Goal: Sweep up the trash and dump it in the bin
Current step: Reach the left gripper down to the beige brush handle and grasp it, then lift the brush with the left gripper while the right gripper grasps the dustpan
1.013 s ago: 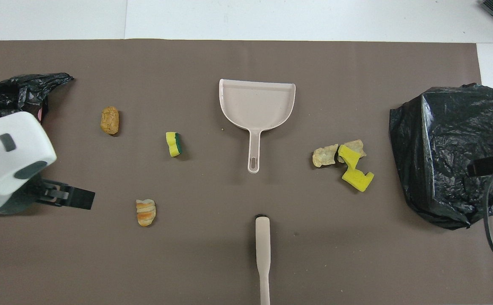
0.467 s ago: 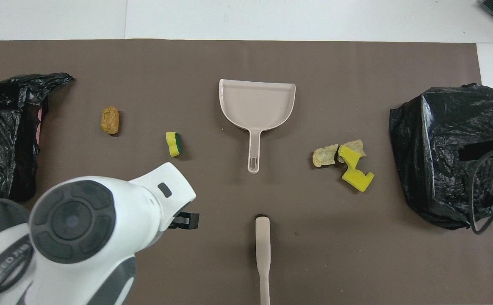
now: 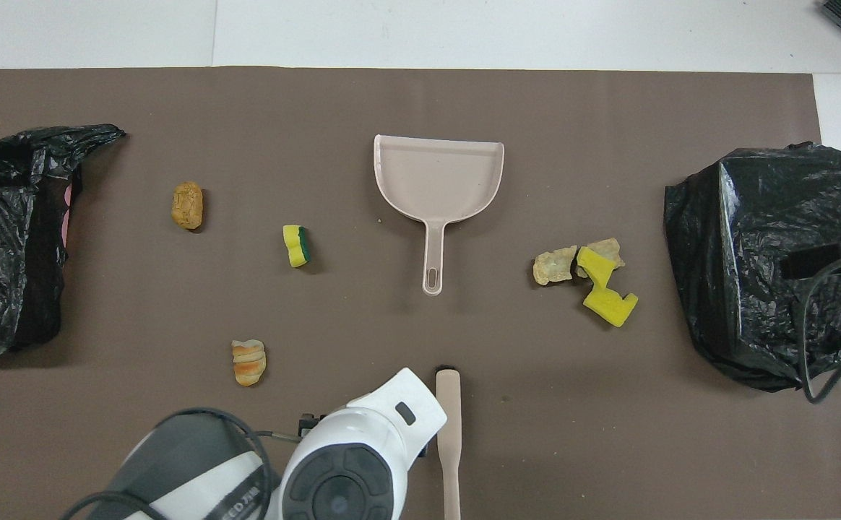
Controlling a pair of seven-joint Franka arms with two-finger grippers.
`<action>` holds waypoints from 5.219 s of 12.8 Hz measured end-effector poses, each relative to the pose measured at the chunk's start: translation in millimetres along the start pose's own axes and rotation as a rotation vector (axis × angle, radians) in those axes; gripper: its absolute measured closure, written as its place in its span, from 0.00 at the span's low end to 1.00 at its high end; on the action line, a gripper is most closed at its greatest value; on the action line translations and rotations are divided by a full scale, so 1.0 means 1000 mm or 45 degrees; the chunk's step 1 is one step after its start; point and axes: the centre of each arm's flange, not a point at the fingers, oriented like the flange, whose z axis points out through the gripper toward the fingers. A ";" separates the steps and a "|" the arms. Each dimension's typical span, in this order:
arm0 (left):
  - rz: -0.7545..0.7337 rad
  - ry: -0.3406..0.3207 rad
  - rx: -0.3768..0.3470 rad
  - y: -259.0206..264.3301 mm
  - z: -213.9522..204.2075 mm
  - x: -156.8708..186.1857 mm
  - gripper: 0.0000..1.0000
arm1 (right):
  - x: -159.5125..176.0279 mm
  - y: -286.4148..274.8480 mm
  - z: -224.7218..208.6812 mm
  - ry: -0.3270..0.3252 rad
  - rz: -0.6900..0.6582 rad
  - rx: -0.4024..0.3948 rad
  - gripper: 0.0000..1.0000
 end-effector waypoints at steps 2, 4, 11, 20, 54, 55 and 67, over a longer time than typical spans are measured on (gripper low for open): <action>-0.001 0.012 -0.024 0.038 0.034 -0.016 0.00 | -0.002 0.000 0.002 -0.017 -0.001 0.002 0.00; 0.024 0.015 -0.041 0.065 0.065 -0.030 0.00 | -0.004 -0.001 0.008 -0.051 0.013 0.006 0.00; 0.105 -0.050 0.015 0.104 0.124 -0.077 0.00 | -0.003 -0.020 0.015 -0.081 0.103 0.003 0.00; 0.028 -0.125 -0.044 0.114 0.129 -0.087 0.45 | -0.004 -0.019 0.020 -0.103 0.104 0.004 0.00; 0.129 -0.095 0.115 -0.414 0.110 0.213 0.74 | 0.116 -0.379 0.281 -0.092 0.192 0.166 0.00; 0.165 -0.104 0.112 -0.405 0.113 0.213 0.74 | 0.116 -0.379 0.282 -0.096 0.193 0.163 0.00; 0.163 -0.227 0.003 -0.264 0.099 0.191 0.74 | 0.106 -0.376 0.279 -0.134 0.190 0.145 0.11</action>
